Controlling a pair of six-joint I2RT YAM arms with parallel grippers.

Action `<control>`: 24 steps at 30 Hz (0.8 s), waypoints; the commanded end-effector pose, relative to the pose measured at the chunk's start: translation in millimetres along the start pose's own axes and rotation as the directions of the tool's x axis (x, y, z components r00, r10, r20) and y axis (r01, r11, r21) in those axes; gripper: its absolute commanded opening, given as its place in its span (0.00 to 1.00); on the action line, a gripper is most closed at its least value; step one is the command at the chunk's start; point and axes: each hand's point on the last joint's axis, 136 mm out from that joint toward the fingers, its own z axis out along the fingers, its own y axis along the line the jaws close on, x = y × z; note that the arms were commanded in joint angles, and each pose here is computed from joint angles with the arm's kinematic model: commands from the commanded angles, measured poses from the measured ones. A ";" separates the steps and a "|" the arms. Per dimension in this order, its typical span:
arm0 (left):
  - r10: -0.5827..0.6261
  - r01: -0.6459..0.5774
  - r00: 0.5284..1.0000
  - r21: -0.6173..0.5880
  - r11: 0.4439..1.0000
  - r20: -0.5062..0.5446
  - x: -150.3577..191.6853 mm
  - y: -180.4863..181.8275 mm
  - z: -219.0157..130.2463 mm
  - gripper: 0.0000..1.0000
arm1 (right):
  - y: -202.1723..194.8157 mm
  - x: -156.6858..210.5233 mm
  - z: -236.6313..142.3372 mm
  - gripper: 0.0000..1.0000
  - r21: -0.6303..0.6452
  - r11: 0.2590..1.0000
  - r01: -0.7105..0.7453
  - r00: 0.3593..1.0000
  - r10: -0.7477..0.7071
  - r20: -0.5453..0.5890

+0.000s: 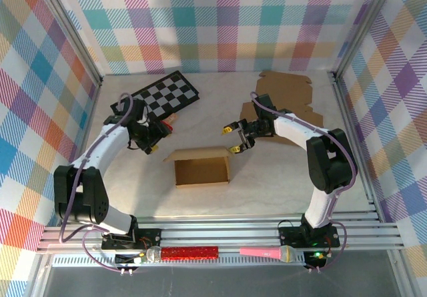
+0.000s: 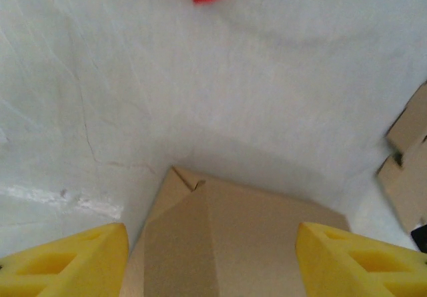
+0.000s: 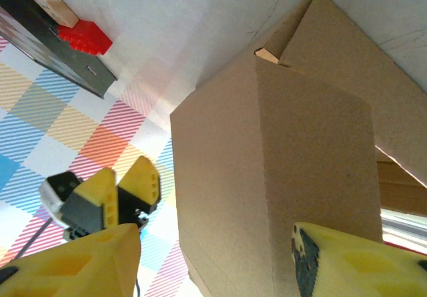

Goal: Fold the paper box

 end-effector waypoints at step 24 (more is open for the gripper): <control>0.052 -0.055 0.985 -0.011 0.998 -0.163 48.1 2.6 25.9 0.68 | -6.6 0.7 11.2 0.61 0.017 1.000 -0.014 1.000 0.014 -0.015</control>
